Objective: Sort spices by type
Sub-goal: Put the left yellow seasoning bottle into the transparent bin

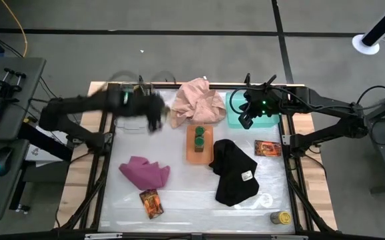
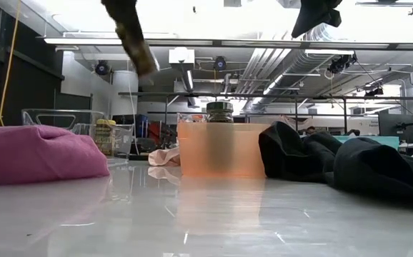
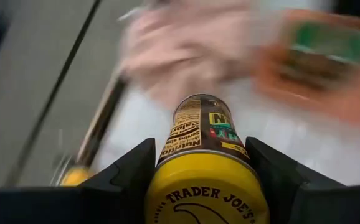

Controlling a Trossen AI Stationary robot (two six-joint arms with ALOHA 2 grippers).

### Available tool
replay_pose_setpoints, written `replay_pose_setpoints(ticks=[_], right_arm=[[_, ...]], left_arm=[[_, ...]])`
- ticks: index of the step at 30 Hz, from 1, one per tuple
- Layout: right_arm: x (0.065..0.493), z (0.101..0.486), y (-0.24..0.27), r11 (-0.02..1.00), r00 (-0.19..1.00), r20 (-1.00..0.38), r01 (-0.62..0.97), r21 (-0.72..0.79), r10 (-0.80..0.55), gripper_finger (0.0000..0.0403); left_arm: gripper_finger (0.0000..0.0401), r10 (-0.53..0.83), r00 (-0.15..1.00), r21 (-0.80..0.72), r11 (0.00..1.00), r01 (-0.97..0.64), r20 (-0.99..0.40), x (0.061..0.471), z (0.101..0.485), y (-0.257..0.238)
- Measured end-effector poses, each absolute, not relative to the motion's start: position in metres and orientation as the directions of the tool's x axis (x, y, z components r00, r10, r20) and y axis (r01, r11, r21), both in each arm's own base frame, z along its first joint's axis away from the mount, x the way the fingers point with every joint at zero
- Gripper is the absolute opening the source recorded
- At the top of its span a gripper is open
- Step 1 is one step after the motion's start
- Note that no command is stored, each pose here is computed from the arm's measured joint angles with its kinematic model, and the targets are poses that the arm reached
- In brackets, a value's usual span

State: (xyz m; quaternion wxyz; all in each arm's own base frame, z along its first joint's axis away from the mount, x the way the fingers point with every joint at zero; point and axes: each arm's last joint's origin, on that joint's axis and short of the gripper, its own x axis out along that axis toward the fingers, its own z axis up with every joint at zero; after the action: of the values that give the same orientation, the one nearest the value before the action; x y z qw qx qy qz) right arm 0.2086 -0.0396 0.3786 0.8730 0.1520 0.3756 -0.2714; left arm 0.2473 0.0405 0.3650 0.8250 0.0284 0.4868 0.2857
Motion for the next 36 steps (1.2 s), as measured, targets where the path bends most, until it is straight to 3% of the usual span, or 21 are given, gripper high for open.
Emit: replay_pose_setpoints(ticks=[5, 10, 18, 27, 36], right_arm=[[0.209, 0.379, -0.040, 0.790, 0.571, -0.738, 0.607, 0.084, -0.360, 0.0000], [0.209, 0.379, -0.040, 0.787, 0.571, -0.738, 0.611, 0.089, -0.360, 0.0000], [0.209, 0.379, -0.040, 0.794, 0.567, -0.736, 0.605, 0.066, -0.371, 0.0000], [0.210, 0.380, -0.040, 0.794, 0.579, -0.725, 0.603, 0.074, -0.372, 0.0000], [0.211, 0.381, -0.040, 0.784, 0.591, -0.715, 0.614, 0.097, -0.374, 0.0000]], left_arm=[[0.0188, 0.431, 0.129, 0.215, 0.662, -0.718, -0.893, 0.215, 0.348, 0.111], [0.0188, 0.394, 0.020, 0.206, 0.522, -0.827, -0.919, 0.173, 0.344, 0.133], [0.0188, 0.239, -0.046, 0.123, 0.318, -0.940, -0.970, 0.136, 0.295, 0.161], [0.0188, 0.367, -0.017, 0.029, 0.026, -0.999, -0.930, 0.127, 0.266, 0.190], [0.0188, 0.355, -0.112, 0.098, -0.057, -0.994, -0.928, 0.134, 0.246, 0.206]])
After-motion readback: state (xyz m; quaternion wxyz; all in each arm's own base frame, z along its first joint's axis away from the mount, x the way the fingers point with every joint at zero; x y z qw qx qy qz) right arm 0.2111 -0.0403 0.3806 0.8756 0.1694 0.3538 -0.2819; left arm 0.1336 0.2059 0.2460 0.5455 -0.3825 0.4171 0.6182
